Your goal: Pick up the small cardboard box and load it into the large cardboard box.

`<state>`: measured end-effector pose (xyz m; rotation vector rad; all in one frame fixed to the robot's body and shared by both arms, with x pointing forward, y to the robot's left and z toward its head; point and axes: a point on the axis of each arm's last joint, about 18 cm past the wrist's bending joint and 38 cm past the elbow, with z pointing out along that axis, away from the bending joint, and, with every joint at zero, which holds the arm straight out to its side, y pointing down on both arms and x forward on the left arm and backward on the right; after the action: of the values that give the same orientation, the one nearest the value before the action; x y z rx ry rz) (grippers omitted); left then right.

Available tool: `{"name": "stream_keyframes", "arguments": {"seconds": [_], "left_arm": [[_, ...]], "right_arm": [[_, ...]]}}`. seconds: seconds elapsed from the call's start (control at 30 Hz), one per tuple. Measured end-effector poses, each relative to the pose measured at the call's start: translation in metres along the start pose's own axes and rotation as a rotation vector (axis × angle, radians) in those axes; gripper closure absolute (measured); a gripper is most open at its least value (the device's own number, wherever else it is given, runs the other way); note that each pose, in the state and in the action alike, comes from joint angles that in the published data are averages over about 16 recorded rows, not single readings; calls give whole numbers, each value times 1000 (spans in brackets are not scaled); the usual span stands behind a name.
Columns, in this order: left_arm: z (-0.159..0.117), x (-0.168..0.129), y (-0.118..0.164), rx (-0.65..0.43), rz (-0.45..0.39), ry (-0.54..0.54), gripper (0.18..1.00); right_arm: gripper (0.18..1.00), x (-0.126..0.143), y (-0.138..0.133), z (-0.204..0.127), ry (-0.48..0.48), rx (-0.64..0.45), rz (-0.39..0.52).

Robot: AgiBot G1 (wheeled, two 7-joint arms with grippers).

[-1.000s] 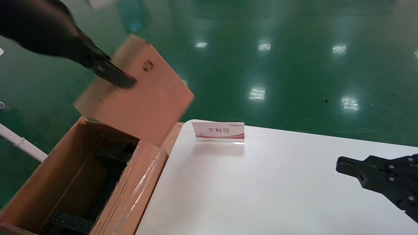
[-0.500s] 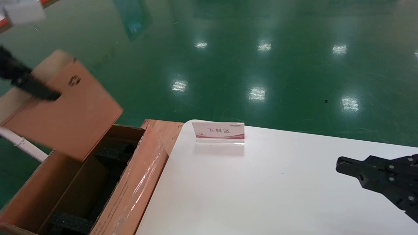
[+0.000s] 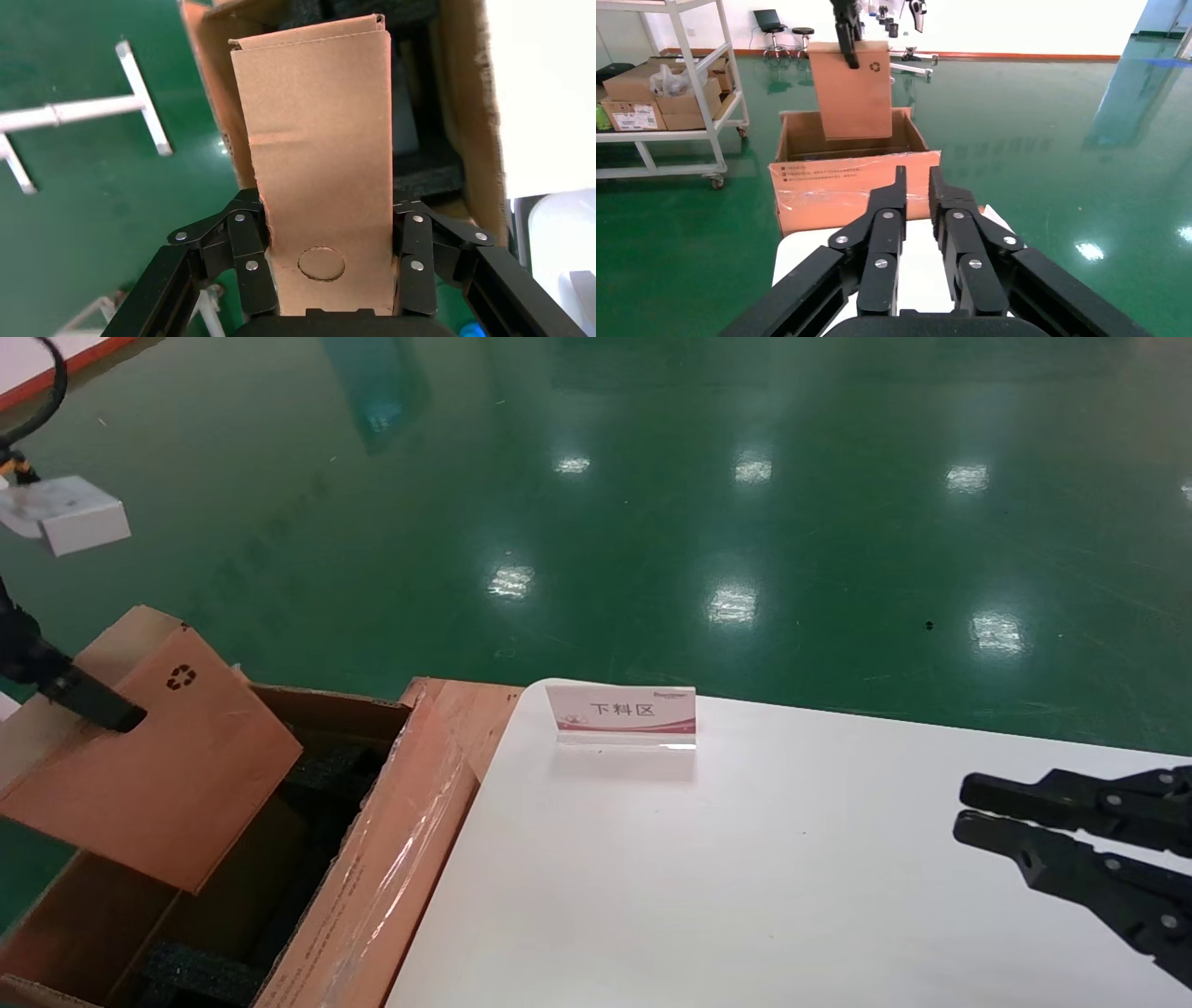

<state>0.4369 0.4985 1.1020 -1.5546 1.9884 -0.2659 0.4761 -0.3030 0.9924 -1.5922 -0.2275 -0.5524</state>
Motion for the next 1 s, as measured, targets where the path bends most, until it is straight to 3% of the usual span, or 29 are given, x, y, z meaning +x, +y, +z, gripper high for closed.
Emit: {"name": "stream_keyframes", "arguments": {"seconds": [0.4, 1.0], "left_arm": [[54, 0, 26, -45, -69, 19, 809], [104, -13, 40, -55, -121, -68, 811]], "right_arm": [[759, 0, 0, 0, 0, 0, 0], [357, 0, 0, 0, 0, 0, 0]]}}
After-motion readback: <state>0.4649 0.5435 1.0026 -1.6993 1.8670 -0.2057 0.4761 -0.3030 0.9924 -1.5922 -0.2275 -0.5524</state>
